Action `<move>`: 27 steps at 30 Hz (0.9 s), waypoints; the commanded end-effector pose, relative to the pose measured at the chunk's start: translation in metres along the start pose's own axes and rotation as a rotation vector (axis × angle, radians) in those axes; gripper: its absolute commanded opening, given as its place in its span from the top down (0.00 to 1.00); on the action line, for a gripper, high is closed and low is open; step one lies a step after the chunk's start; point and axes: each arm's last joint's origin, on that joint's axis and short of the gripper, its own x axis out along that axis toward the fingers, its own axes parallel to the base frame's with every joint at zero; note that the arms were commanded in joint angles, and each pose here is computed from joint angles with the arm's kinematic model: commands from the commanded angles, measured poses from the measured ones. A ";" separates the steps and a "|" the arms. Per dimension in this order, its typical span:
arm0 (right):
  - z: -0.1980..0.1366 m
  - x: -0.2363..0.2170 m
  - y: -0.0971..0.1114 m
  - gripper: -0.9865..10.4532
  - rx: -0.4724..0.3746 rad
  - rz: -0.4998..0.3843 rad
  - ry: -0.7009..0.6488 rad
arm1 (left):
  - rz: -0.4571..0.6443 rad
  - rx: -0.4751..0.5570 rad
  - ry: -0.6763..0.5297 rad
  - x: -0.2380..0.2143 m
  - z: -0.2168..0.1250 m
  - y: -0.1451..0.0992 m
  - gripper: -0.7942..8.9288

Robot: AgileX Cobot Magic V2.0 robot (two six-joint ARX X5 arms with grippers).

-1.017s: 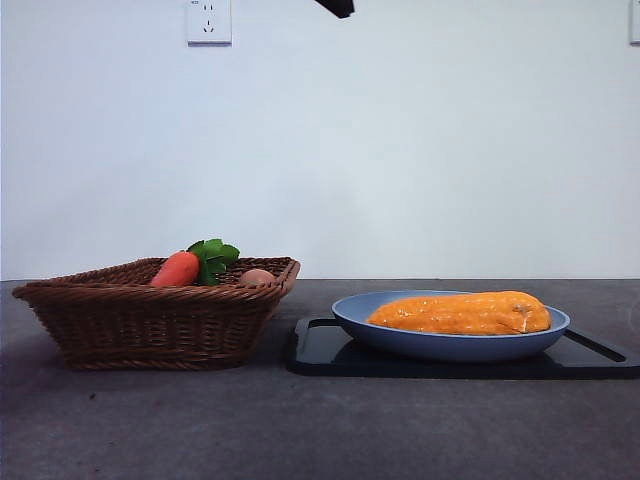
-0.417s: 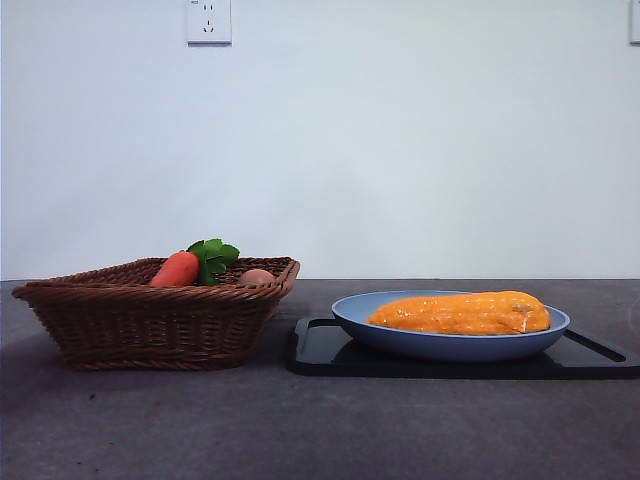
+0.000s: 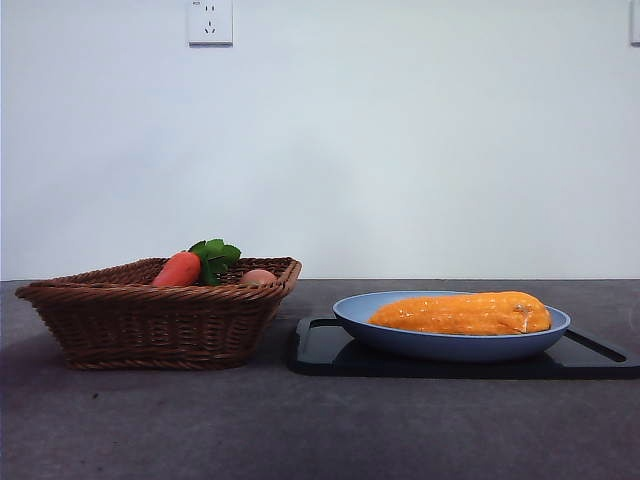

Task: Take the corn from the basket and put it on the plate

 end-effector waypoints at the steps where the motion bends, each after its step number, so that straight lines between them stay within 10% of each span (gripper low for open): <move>1: 0.004 -0.002 0.002 0.91 -0.030 0.003 -0.013 | 0.075 0.045 -0.114 -0.052 0.015 0.006 0.91; 14: 0.004 -0.002 0.002 0.91 -0.030 0.003 -0.013 | 0.500 -0.022 -0.266 -0.201 -0.036 0.028 0.91; 27: 0.004 -0.002 0.002 0.91 -0.030 0.003 -0.013 | 0.751 0.026 -0.450 -0.210 -0.175 -0.009 0.91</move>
